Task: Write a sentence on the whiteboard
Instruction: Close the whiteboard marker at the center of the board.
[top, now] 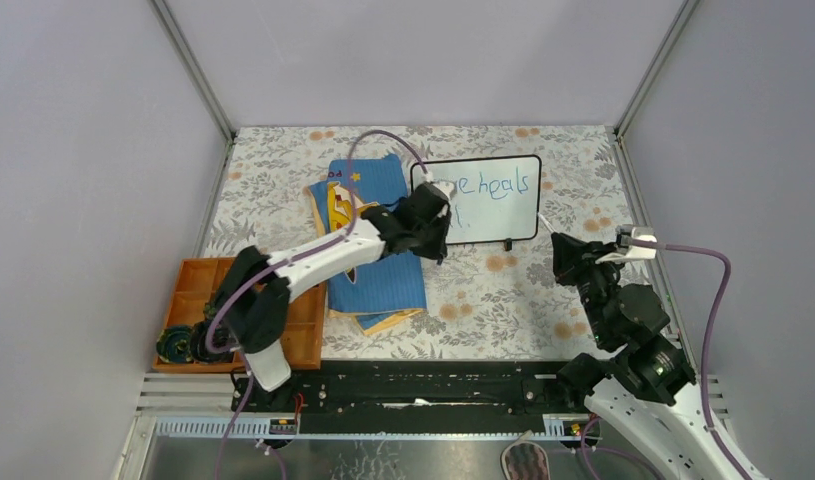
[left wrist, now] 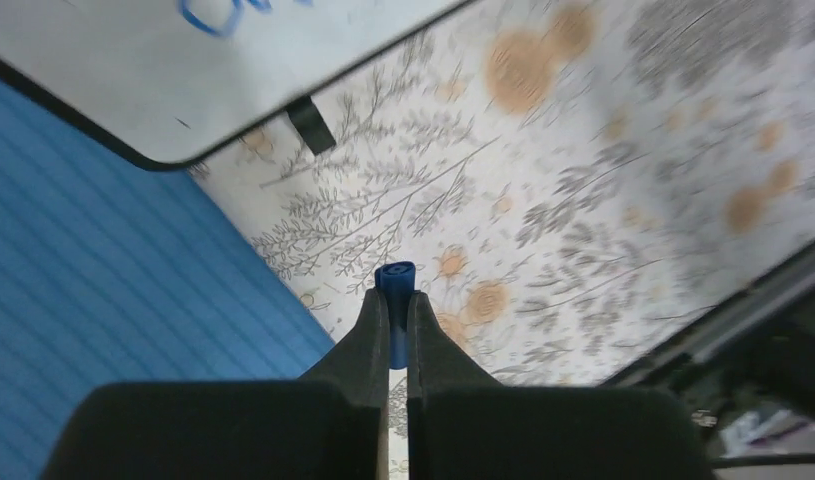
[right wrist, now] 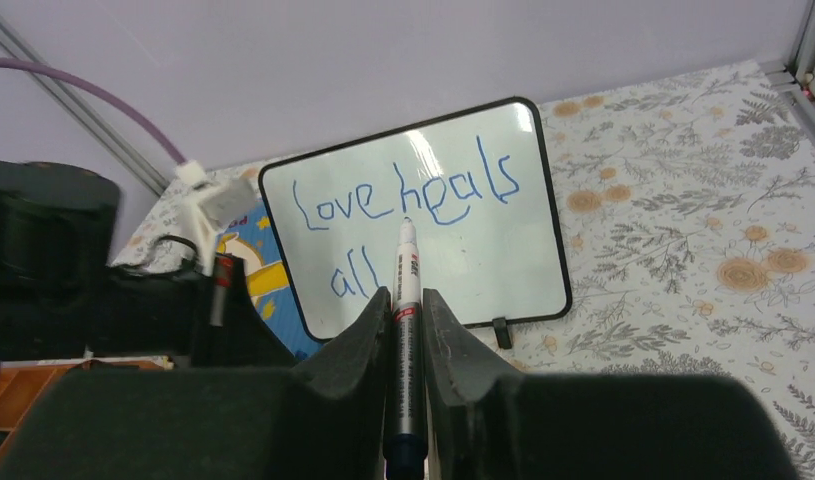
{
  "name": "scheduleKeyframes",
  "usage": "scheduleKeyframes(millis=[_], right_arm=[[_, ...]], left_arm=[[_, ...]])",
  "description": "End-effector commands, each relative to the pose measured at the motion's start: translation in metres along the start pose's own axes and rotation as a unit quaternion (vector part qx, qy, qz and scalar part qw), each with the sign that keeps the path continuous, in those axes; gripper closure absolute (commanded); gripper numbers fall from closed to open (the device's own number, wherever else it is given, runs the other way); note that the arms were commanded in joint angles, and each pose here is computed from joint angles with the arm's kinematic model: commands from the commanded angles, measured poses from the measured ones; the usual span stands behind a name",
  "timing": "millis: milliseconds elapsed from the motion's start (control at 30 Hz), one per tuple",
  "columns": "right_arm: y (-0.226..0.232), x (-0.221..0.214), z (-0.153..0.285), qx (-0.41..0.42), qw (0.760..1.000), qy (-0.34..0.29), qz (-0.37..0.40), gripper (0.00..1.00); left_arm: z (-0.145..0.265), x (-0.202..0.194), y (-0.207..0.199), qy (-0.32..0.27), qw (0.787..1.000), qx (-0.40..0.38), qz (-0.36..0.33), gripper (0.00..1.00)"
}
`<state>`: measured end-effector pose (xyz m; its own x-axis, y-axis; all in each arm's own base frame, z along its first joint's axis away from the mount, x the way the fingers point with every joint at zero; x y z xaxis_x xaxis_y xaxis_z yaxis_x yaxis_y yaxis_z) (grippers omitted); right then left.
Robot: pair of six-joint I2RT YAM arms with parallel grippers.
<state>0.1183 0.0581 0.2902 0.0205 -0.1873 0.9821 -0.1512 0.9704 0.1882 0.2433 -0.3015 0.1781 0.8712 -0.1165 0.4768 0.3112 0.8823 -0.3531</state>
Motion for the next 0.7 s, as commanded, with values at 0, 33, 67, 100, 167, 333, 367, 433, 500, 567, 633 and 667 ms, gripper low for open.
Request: scheduleKeyframes(millis=[0, 33, 67, 100, 167, 333, 367, 433, 500, 567, 633, 667], right_arm=[[-0.002, 0.029, 0.005, -0.01, 0.999, -0.041, 0.004, 1.0], [0.0, 0.033, 0.004, -0.002, 0.999, -0.045, 0.008, 1.0], [0.005, 0.038, 0.001, 0.014, 0.999, -0.043, 0.011, 1.0], [0.008, 0.041, -0.002, 0.024, 0.999, -0.043, 0.013, 1.0], [0.016, 0.046, -0.011, 0.039, 0.998, -0.048, 0.013, 1.0], [0.041, 0.062, -0.037, 0.089, 0.993, -0.082, -0.011, 1.0], [0.046, 0.065, -0.042, 0.098, 0.991, -0.092, -0.019, 1.0], [0.054, 0.072, -0.051, 0.114, 0.986, -0.116, -0.04, 1.0], [0.065, 0.082, -0.056, 0.138, 0.978, -0.142, -0.07, 1.0], [0.078, 0.087, -0.06, 0.155, 0.969, -0.168, -0.091, 1.0], [0.091, 0.091, -0.06, 0.16, 0.965, -0.191, -0.081, 1.0], [0.097, 0.091, -0.06, 0.16, 0.964, -0.199, -0.072, 1.0]], left_arm=[[0.051, 0.031, -0.01, -0.098, 0.988, -0.109, 0.039, 1.0], [0.061, 0.034, -0.006, -0.114, 0.984, -0.127, 0.051, 1.0], [0.079, 0.04, -0.006, -0.146, 0.975, -0.158, 0.06, 1.0], [0.091, 0.043, -0.003, -0.169, 0.967, -0.179, 0.071, 1.0], [0.112, 0.045, 0.005, -0.21, 0.947, -0.222, 0.095, 1.0], [0.147, 0.04, 0.023, -0.299, 0.898, -0.287, 0.145, 1.0], [0.152, 0.038, 0.025, -0.314, 0.889, -0.296, 0.153, 1.0], [0.163, 0.034, 0.03, -0.35, 0.864, -0.317, 0.176, 1.0], [0.173, 0.032, 0.036, -0.385, 0.833, -0.336, 0.21, 1.0], [0.183, 0.033, 0.039, -0.414, 0.801, -0.361, 0.236, 1.0], [0.193, 0.038, 0.04, -0.433, 0.776, -0.385, 0.249, 1.0], [0.198, 0.041, 0.041, -0.438, 0.767, -0.393, 0.253, 1.0]])
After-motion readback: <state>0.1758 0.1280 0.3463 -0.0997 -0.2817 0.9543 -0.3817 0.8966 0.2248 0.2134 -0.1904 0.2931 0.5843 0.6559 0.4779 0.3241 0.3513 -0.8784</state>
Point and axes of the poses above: each gripper's point midway between its finger pads, its own z axis back along the fingers, its own y axis along the line the jaws close on, x = y × z, the point moved 10 cm from there along z, back along the fingers, and after that the axes turned 8 degrees about z, right-handed, at the moved point
